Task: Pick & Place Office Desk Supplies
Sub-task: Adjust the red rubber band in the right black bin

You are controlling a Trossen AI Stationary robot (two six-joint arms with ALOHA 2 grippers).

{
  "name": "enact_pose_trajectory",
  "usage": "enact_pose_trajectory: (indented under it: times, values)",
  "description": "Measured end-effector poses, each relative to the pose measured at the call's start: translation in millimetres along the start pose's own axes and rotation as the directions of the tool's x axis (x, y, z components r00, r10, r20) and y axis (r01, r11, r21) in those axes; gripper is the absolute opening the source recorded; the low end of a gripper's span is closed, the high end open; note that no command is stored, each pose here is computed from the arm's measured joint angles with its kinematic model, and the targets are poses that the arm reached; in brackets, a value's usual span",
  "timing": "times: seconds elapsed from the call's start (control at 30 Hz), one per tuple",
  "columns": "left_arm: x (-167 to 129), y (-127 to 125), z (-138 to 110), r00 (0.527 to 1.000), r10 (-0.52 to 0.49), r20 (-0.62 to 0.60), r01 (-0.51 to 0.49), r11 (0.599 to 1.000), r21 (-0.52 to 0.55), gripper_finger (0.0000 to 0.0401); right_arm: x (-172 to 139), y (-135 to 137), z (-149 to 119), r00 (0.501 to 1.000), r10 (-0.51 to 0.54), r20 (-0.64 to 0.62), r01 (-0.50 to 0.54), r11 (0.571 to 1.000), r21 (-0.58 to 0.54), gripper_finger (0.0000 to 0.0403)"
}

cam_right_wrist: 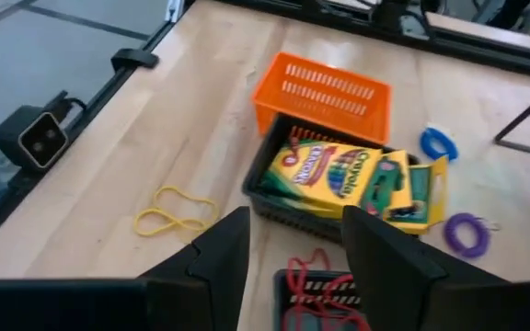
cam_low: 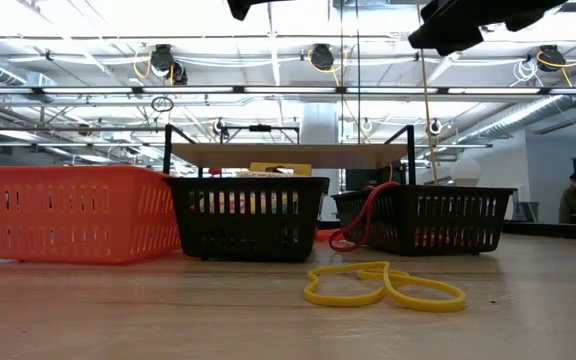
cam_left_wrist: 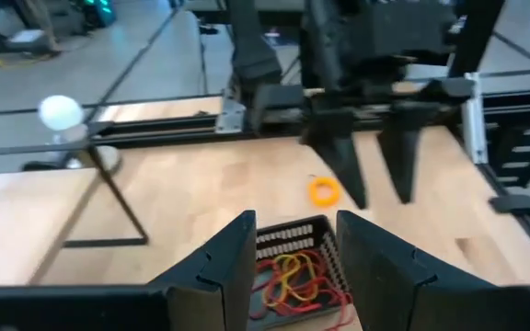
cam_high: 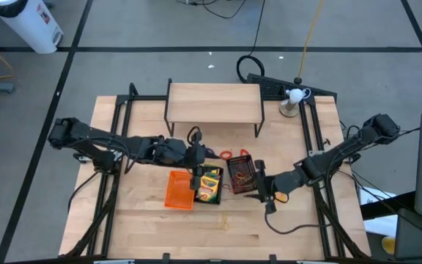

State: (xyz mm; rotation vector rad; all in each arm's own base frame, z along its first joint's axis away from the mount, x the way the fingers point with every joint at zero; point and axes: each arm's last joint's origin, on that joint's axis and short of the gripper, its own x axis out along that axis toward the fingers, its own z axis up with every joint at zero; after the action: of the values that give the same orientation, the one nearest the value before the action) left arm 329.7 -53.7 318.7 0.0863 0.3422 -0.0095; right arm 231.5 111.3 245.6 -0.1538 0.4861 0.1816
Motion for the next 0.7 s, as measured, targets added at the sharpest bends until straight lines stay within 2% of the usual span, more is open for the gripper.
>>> enact_pose_trajectory:
  times: [0.17,0.37,0.7]
  values:
    - [0,0,0,1.0,0.018,0.0,-0.018,1.0,-0.001,0.0154,15,5,-9,0.999,0.0,-0.051,0.0,1.0,0.006,0.0162]
    - [0,1,0,0.998,0.063,-0.001,-0.063,0.998,0.013,0.0154,35,9,-19,0.996,-0.007,-0.091,0.003,0.999,-0.043,0.016]
    - [1,8,0,0.996,0.084,-0.003,-0.083,0.996,0.038,0.0154,39,10,-19,0.996,-0.007,-0.084,0.005,1.0,-0.024,0.0155]
